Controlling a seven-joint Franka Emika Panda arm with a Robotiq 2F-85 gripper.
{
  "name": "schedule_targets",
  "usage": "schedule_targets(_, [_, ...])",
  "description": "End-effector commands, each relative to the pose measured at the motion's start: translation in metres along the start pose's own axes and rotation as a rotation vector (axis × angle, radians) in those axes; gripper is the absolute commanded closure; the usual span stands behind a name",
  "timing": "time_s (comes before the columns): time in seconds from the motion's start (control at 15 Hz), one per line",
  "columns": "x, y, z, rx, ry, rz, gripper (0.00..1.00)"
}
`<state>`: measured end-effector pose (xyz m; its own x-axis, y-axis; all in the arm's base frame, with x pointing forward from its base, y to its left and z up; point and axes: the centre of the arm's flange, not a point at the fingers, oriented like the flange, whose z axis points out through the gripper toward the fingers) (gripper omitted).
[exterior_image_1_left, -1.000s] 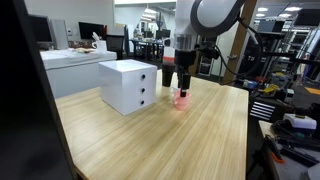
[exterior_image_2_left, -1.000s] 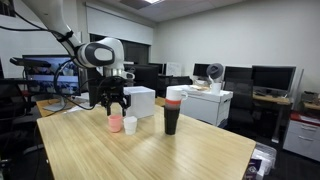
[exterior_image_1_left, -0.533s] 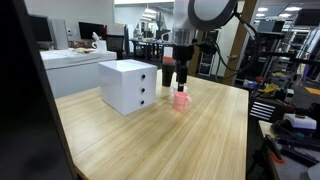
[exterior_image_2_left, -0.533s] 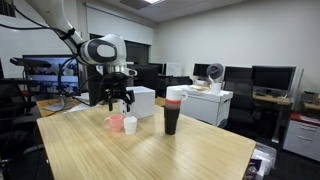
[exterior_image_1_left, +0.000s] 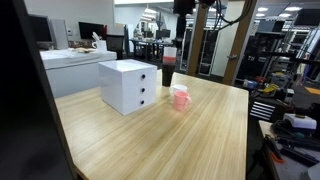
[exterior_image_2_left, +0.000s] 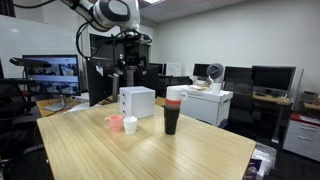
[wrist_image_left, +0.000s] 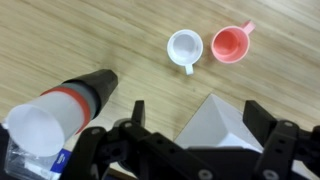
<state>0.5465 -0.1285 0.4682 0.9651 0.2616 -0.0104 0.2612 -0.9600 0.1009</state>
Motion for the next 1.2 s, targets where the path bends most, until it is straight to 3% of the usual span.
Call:
schedule_targets(0.0, [0.014, 0.044, -0.044, 0.020, 0.028, 0.125, 0.00])
schedule_targets(0.2, [0.016, 0.085, -0.057, 0.002, 0.033, 0.249, 0.00])
schedule_targets(0.53, [0.026, 0.135, -0.035, -0.020, 0.002, 0.379, 0.00])
schedule_targets(1.13, [0.057, 0.170, 0.013, -0.013, -0.082, 0.522, 0.00])
